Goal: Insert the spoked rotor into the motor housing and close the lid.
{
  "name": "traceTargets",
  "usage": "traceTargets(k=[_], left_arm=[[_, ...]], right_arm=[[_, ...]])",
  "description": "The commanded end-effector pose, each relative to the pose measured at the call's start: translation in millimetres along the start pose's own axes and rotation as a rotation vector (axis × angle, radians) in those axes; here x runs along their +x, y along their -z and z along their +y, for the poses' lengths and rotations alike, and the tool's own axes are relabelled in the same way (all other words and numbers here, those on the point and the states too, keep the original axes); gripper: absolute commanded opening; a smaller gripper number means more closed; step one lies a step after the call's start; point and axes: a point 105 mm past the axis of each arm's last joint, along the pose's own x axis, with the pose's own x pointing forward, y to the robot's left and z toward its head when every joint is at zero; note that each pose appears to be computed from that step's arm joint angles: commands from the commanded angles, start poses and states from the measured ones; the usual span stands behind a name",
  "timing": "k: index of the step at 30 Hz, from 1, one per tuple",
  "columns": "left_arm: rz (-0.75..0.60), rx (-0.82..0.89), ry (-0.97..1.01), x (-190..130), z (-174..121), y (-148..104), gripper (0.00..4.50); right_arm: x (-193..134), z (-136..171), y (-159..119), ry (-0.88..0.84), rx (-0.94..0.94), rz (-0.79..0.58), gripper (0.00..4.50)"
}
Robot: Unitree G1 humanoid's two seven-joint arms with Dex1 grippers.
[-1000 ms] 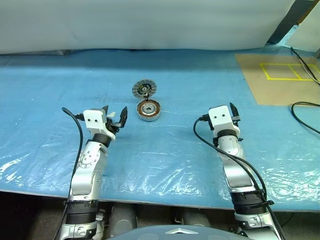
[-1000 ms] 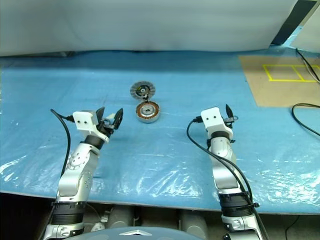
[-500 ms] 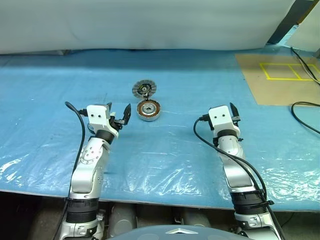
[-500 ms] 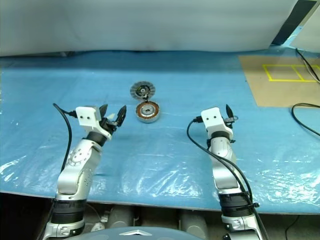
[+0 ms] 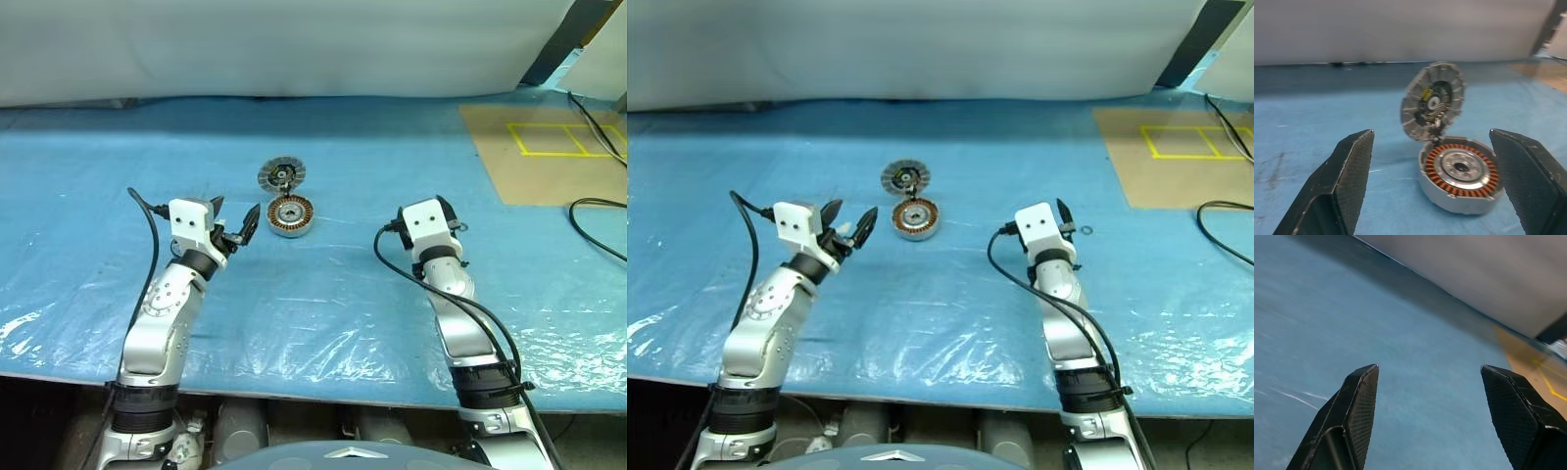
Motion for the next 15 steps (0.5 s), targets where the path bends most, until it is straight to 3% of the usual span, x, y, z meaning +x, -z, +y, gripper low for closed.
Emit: traceTargets(k=[1, 6, 10, 15], left_arm=[[-0.023, 0.037, 0.122, -2.5, 2.8, -15.2, 4.01], [0.038, 0.084, 0.29, -6.1, 4.0, -12.1, 4.01], [0.048, 0.073, 0.361, -9.9, -0.4, -12.0, 4.01], [0.084, 0.068, 0.442, -14.2, -1.3, -4.6, 4.01]], right_arm=[[10.2, 5.6, -34.5, -0.156, 0.016, -0.108, 3.48], [13.9, 47.8, -78.3, -0.613, -0.025, -0.2, 3.48], [9.3, 61.8, -113.3, -0.85, -0.115, -0.29, 3.48], [11.7, 80.9, -131.8, -1.128, -0.238, -0.244, 3.48]])
